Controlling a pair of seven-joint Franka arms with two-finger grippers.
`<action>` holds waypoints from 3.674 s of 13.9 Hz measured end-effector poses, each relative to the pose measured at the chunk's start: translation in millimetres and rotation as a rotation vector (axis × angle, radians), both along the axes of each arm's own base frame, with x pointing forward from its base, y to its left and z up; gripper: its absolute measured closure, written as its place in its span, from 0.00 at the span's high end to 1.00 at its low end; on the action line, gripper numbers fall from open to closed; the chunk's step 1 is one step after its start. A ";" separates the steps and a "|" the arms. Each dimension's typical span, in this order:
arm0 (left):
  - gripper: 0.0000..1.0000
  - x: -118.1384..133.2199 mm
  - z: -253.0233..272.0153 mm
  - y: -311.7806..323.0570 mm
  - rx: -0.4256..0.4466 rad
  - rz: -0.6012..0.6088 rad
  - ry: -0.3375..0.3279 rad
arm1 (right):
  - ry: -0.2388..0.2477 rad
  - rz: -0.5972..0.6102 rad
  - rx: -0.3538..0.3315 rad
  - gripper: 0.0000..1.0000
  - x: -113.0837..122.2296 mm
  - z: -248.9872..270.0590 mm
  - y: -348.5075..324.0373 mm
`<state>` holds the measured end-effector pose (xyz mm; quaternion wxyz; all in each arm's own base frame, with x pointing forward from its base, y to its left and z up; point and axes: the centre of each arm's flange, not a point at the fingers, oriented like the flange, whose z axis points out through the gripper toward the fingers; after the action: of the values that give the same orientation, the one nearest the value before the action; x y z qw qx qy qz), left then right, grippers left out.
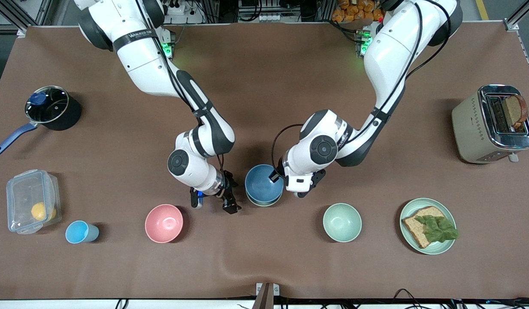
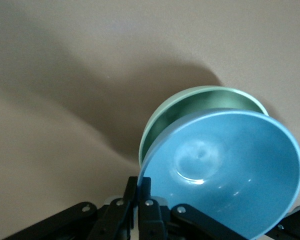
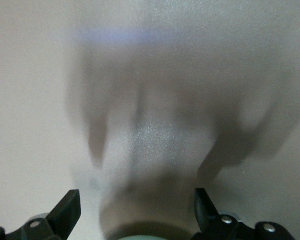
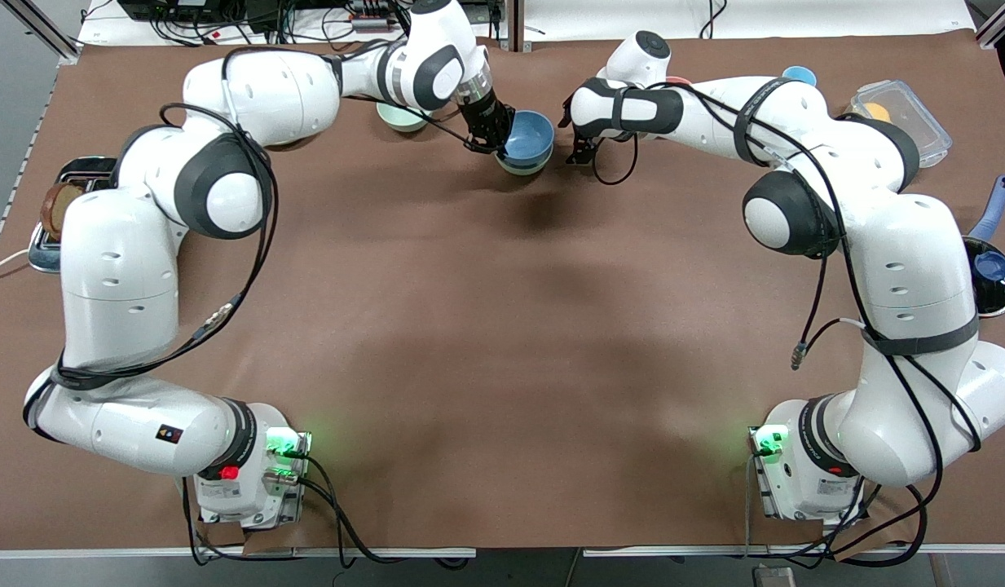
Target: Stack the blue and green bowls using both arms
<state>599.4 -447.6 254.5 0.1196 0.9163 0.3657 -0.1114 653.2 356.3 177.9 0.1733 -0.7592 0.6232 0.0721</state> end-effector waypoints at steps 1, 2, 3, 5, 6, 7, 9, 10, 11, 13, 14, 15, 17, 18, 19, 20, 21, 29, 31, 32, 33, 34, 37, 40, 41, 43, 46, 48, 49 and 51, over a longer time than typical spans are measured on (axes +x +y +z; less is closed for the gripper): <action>0.04 -0.7 -3.0 -1.2 0.003 -0.001 -0.003 | 0.000 -0.001 0.000 1.00 0.4 -0.1 -0.9; 0.04 -1.0 -5.4 -1.5 0.008 -0.001 -0.005 | 0.000 -0.003 -0.001 1.00 1.0 -0.2 -2.0; 0.04 -0.9 -7.1 -1.2 0.014 -0.001 -0.007 | 0.000 -0.005 -0.001 1.00 1.7 -0.3 -3.2; 0.04 0.4 -9.1 0.9 0.022 0.001 -0.011 | -0.001 -0.006 -0.002 1.00 2.3 -0.3 -4.4; 0.04 1.1 -9.8 2.0 0.025 0.002 -0.012 | -0.001 -0.007 -0.002 1.00 2.3 -0.4 -4.3; 0.04 1.8 -10.6 3.1 0.028 0.004 -0.013 | -0.002 -0.008 -0.001 1.00 2.4 -0.3 -4.4; 0.04 2.6 -13.1 3.7 0.030 0.005 -0.017 | -0.008 -0.010 0.000 1.00 2.8 0.2 -4.0; 0.04 1.8 -15.3 2.3 0.029 0.001 -0.019 | -0.011 -0.011 0.001 1.00 3.1 0.4 -4.1; 0.04 0.1 -18.3 0.2 0.031 -0.003 -0.020 | -0.011 -0.011 0.001 1.00 3.1 0.4 -4.0; 0.04 -2.7 -22.4 -3.5 0.032 -0.008 -0.020 | -0.012 -0.011 0.001 1.00 2.8 0.4 -3.4; 0.04 -3.0 -22.8 -4.0 0.032 -0.009 -0.021 | -0.012 -0.010 0.002 1.00 2.6 0.4 -3.0; 0.04 -2.9 -23.0 -3.9 0.032 -0.009 -0.021 | -0.012 -0.010 0.002 1.00 2.5 0.4 -2.8; 0.04 -2.7 -23.9 -3.5 0.034 -0.010 -0.022 | -0.012 -0.009 0.002 1.00 2.1 0.5 -2.0; 0.04 -2.6 -23.9 -3.5 0.033 -0.010 -0.022 | -0.014 -0.008 0.003 1.00 2.0 0.8 -1.3; 0.04 -2.5 -23.8 -3.5 0.033 -0.010 -0.023 | -0.016 -0.008 0.003 1.00 2.2 1.4 -0.7; 0.04 -2.2 -23.5 -3.5 0.033 -0.011 -0.025 | -0.018 -0.008 0.004 1.00 2.5 2.2 -0.4; 0.04 -1.5 -23.0 -3.3 0.036 -0.016 -0.033 | -0.021 -0.008 0.005 1.00 3.1 3.2 0.0; 0.04 0.7 -22.1 -1.7 0.070 -0.048 -0.074 | -0.050 0.000 0.016 1.00 9.7 16.2 4.5; 0.07 2.3 -20.7 -0.9 0.069 -0.045 -0.078 | -0.050 0.001 0.015 1.00 9.7 16.3 4.5; 0.16 3.2 -18.5 -0.9 0.067 -0.044 -0.082 | -0.050 0.001 0.015 1.00 9.7 16.3 4.6; 0.25 4.2 -14.3 -1.6 0.064 -0.043 -0.089 | -0.050 0.002 0.015 1.00 9.5 16.2 4.8; 0.37 6.0 -6.3 -2.8 0.056 -0.041 -0.103 | -0.049 0.002 0.015 1.00 9.4 16.2 4.9; 0.66 14.3 49.2 -5.3 0.024 -0.036 -0.184 | -0.056 0.012 0.007 1.00 9.8 16.8 5.0; 0.97 10.7 136.2 -3.5 0.040 -0.070 -0.313 | -0.077 0.086 -0.065 1.00 13.4 22.2 1.5; 1.00 6.9 160.2 0.2 0.066 -0.085 -0.338 | -0.063 0.117 -0.090 1.00 15.5 24.2 -3.9; 1.00 0.0 197.9 11.9 0.134 -0.107 -0.372 | -0.033 0.218 -0.115 1.00 22.3 40.6 -21.7; 1.00 -4.6 249.0 45.0 0.225 -0.162 -0.397 | 0.010 0.375 -0.121 1.00 33.7 92.2 -69.4; 1.00 -4.3 289.8 84.6 0.275 -0.216 -0.403 | 0.019 0.507 -0.115 1.00 35.3 129.4 -110.4; 1.00 -6.7 309.0 105.0 0.303 -0.245 -0.398 | 0.013 0.572 -0.111 1.00 32.5 143.9 -133.2; 1.00 -17.5 343.1 137.7 0.352 -0.303 -0.382 | -0.012 0.699 -0.104 1.00 19.6 162.6 -183.4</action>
<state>581.9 -309.9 597.6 0.0076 0.9715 0.2093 0.1114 672.7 173.0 340.5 0.1028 -0.9349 0.3273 0.0907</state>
